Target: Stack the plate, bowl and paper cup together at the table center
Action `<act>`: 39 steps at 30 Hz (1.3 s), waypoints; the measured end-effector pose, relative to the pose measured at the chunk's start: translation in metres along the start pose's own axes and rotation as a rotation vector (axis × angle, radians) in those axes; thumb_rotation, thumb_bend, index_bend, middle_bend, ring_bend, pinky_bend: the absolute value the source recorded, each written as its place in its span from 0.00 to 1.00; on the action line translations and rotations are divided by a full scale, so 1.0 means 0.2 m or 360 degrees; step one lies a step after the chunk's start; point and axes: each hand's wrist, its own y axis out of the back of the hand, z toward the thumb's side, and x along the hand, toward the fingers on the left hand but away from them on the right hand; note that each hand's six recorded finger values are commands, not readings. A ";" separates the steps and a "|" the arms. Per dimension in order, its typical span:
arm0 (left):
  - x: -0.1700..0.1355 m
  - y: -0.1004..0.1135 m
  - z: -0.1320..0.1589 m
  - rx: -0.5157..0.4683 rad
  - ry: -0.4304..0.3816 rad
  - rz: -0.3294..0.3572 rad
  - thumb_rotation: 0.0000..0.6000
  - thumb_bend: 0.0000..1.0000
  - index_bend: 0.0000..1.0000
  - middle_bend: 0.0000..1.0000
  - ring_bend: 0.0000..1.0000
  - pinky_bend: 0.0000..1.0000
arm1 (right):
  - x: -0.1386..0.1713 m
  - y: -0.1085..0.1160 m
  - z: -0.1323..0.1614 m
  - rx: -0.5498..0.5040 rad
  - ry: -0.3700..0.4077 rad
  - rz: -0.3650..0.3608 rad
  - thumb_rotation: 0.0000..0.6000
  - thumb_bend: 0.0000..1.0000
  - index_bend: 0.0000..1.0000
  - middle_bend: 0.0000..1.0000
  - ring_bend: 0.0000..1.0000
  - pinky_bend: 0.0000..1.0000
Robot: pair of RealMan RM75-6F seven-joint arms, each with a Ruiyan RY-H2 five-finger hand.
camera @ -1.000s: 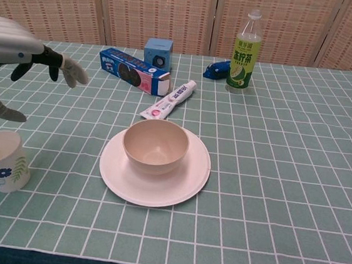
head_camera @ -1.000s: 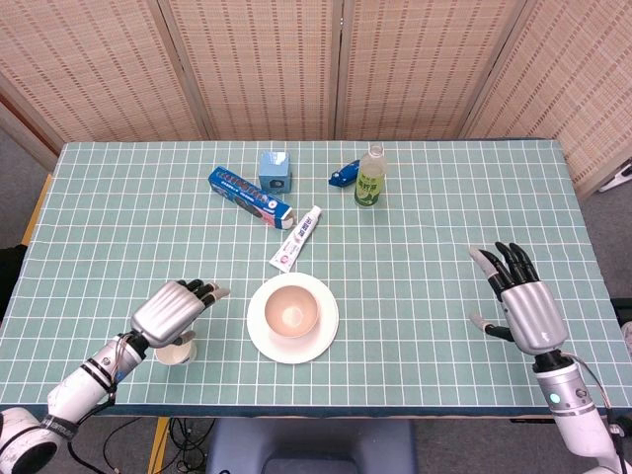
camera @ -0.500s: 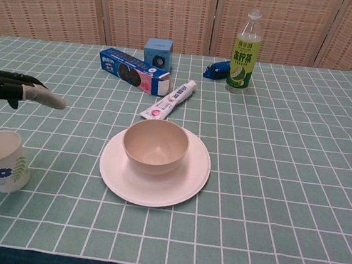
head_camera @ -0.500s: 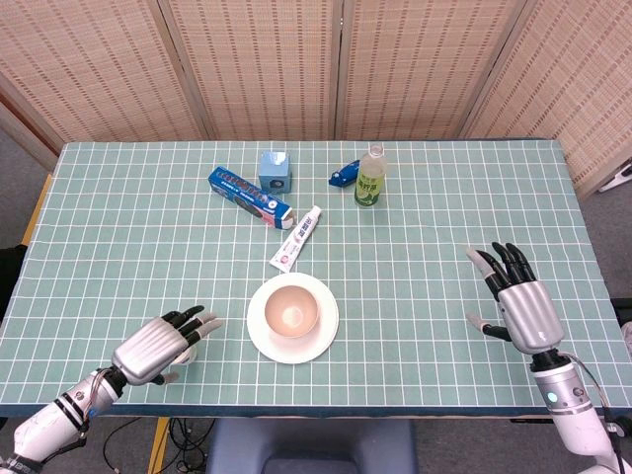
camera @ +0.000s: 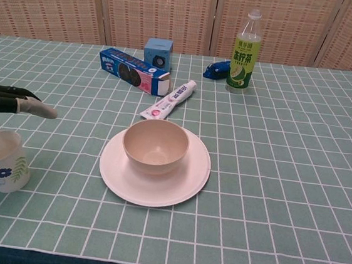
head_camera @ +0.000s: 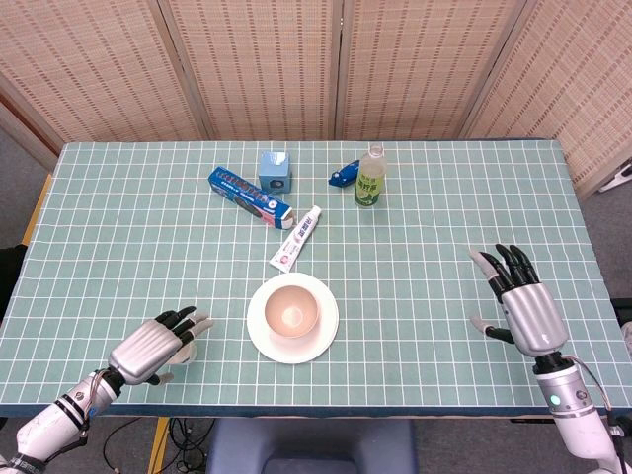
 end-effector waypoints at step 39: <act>0.17 0.02 -0.09 -0.0189 0.0047 0.0054 1.00 0.23 0.40 0.23 0.29 0.66 | 0.01 0.02 -0.01 0.0011 -0.0024 -0.0008 1.00 0.14 0.08 0.16 0.00 0.00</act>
